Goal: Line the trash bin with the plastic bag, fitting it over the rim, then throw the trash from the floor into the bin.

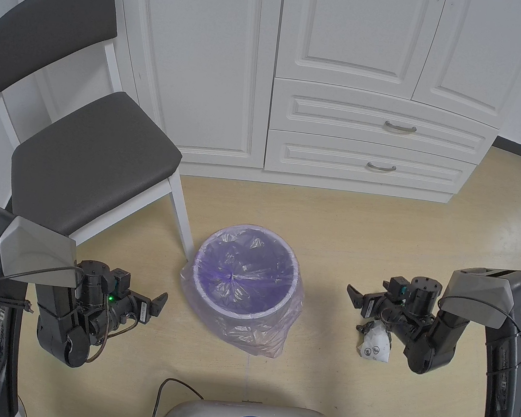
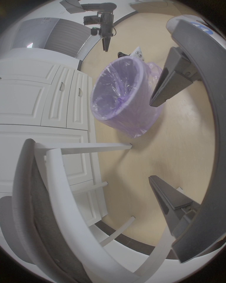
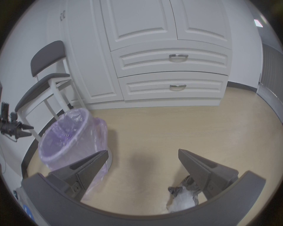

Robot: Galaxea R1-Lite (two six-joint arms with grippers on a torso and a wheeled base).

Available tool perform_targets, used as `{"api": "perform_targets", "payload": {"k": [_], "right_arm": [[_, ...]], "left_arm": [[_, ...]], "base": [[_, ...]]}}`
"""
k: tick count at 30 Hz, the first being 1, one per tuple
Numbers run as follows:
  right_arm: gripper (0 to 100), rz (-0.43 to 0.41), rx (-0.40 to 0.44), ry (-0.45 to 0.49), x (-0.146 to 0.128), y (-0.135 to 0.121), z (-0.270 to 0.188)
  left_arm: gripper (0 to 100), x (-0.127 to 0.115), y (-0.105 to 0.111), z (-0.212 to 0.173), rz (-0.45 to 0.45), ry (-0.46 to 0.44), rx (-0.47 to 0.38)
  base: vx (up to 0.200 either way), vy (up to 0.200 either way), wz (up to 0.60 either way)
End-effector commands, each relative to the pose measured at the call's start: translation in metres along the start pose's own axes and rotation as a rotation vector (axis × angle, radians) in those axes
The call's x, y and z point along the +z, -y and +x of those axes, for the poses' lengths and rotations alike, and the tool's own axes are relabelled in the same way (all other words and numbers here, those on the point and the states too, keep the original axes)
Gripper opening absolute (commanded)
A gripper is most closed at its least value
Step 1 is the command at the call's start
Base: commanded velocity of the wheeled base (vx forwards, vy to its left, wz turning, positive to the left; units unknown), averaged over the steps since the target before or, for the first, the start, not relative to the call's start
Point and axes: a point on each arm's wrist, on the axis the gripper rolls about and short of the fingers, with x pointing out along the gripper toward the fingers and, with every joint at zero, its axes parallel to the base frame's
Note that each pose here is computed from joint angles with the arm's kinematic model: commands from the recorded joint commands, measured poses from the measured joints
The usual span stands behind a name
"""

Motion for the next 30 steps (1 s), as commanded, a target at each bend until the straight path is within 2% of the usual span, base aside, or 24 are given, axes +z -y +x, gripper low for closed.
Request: {"api": "perform_targets", "payload": {"k": [1, 6, 12, 15, 21, 30], "right_arm": [[100, -0.042, -0.006, -0.124, -0.043, 0.001, -0.024], [100, -0.045, -0.009, -0.138, -0.047, 0.000, -0.024], [100, -0.071, -0.090, -0.161, -0.054, -0.004, -0.026], [100, -0.072, -0.069, -0.183, -0.058, -0.013, -0.030], [100, -0.075, -0.064, -0.188, -0.059, -0.016, -0.030], [100, 0.035, -0.075, -0.169, -0.055, -0.013, -0.029]], "left_arm": [[100, -0.035, -0.003, 0.015, -0.005, -0.088, 0.009], [100, -0.048, -0.006, 0.022, -0.008, -0.118, 0.015], [100, -0.058, -0.008, 0.026, -0.012, -0.136, 0.020], [100, -0.058, -0.008, 0.026, -0.012, -0.136, 0.020], [100, -0.057, -0.009, 0.028, -0.014, -0.129, 0.025], [100, -0.057, -0.009, 0.029, -0.016, -0.126, 0.027]], "base": [[0.000, 0.000, 0.00], [0.000, 0.000, 0.00], [0.000, 0.000, 0.00], [0.000, 0.000, 0.00], [0.000, 0.000, 0.00], [0.000, 0.000, 0.00]]}}
